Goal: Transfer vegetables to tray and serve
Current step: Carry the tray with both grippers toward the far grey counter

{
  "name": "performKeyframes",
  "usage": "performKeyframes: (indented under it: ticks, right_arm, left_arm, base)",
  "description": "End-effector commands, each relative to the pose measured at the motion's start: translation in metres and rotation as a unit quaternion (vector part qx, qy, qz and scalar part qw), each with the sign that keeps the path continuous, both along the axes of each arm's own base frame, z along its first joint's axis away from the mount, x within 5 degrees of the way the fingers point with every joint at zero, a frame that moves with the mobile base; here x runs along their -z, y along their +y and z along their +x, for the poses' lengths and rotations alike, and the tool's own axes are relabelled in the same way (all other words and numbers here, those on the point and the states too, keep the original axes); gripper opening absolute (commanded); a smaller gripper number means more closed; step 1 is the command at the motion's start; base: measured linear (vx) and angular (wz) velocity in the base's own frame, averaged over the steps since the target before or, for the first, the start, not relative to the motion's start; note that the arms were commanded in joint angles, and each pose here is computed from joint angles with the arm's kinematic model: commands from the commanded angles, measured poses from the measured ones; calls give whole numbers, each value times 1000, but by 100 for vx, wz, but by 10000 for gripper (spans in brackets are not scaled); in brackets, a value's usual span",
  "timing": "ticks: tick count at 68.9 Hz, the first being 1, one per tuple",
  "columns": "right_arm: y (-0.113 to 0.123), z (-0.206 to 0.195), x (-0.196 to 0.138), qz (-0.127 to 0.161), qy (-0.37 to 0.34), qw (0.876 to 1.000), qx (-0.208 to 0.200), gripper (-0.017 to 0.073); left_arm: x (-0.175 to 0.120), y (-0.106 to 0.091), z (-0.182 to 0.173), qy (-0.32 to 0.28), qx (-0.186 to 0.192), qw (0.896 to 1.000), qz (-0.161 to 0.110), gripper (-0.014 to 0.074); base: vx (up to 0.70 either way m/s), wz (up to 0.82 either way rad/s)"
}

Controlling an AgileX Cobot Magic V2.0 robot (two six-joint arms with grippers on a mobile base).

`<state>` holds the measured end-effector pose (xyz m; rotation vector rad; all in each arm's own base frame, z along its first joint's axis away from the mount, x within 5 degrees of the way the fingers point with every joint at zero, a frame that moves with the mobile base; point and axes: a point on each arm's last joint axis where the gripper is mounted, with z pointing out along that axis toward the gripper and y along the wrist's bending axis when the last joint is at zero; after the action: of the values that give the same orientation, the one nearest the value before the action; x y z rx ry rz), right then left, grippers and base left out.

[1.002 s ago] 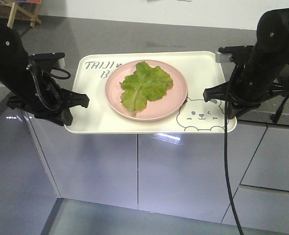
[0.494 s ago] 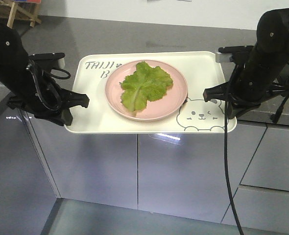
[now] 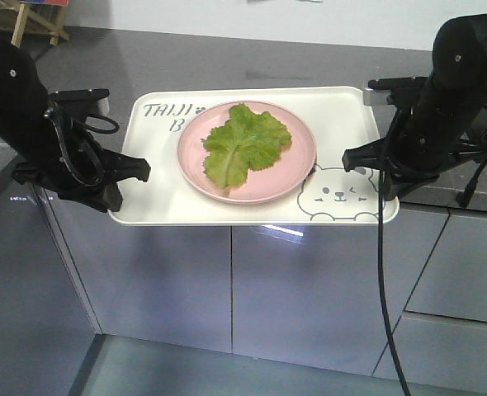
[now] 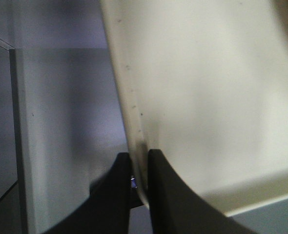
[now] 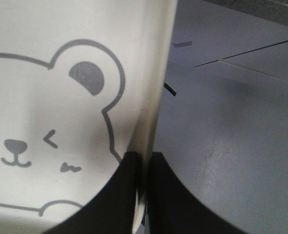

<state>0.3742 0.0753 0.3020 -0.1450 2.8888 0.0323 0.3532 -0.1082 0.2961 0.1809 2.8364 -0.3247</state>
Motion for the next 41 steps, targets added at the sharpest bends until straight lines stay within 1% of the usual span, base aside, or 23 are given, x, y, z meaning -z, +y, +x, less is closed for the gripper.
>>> performKeyframes:
  ticks: [1, 41]
  right_arm:
    - [3, -6, -31, 22, -65, 997, -15, -8]
    - [3, -6, -31, 22, -65, 997, -15, -8]
  left_arm:
    - [-37, -10, -8, -66, 13, 996, -50, -7]
    - [-37, -10, -8, -66, 13, 996, -50, -7]
  base:
    - [0, 0]
    - [0, -1]
